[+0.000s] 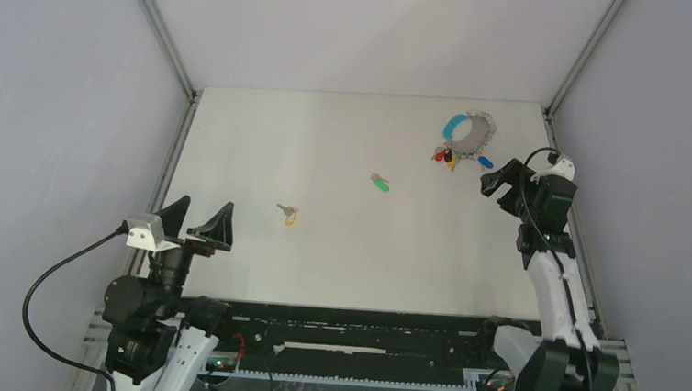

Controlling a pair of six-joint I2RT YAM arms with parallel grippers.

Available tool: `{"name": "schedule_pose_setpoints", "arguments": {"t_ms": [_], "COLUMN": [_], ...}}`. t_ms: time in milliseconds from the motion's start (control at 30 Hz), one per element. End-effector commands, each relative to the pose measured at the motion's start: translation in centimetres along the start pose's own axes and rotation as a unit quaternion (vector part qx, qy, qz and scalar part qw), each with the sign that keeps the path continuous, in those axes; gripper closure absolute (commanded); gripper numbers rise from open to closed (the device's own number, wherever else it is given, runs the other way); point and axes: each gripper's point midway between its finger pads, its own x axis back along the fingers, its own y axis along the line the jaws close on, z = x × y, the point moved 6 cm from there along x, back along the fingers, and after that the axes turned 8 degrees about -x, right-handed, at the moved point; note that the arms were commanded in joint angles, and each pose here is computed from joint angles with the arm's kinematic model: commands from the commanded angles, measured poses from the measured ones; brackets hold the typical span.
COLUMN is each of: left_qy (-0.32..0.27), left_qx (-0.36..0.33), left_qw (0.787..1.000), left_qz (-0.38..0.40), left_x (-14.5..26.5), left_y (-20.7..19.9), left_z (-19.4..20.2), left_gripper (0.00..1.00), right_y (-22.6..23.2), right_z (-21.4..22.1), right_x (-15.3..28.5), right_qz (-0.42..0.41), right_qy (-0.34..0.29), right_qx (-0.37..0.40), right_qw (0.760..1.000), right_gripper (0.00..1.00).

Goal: Put the keys on the keyring

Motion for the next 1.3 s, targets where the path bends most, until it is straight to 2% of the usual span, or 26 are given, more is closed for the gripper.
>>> {"name": "schedule_pose_setpoints", "arguments": {"t_ms": [0,267,433,600,800,933,1200,1267], "left_qy": [-0.002,0.01,0.033,0.057,0.074,0.082,0.083,0.082], "left_qx": [-0.011,-0.015,-0.019,-0.029,-0.036,-0.038,-0.038,-0.037], "left_qw": [1.0,1.0,0.999,0.998,0.997,0.996,0.996,0.996], "left_qz": [0.008,-0.004,0.0,-0.004,-0.005,-0.004,-0.003,-0.001], "left_x": [0.0,-0.3,-1.1,-1.9,-2.6,-2.9,-2.8,-2.8], "left_y": [-0.1,0.2,0.0,0.1,0.1,0.1,0.0,0.0], "left_z": [0.1,0.5,1.1,1.8,2.4,2.6,2.7,2.7], "left_gripper": [0.0,0.0,0.0,0.0,0.0,0.0,0.0,0.0], "right_y": [0.6,-2.7,-4.9,-6.0,-6.9,-6.7,-5.3,-4.8], "right_z": [-3.3,-5.2,-5.8,-6.7,-4.8,-2.0,2.2,2.6], "right_x": [-4.5,-14.8,-20.8,-25.4,-29.1,-31.0,-32.5,-32.7], "right_qz": [-0.051,-0.045,-0.061,-0.057,-0.041,-0.017,0.007,-0.003], "right_qy": [-0.043,0.001,0.024,0.029,0.063,0.097,0.145,0.149], "right_qx": [-0.056,-0.127,-0.195,-0.233,-0.266,-0.276,-0.303,-0.304], "right_qw": [0.996,0.991,0.979,0.97,0.961,0.956,0.942,0.941], "right_gripper": [0.09,0.26,0.4,0.46,0.53,0.53,0.56,0.62]}}
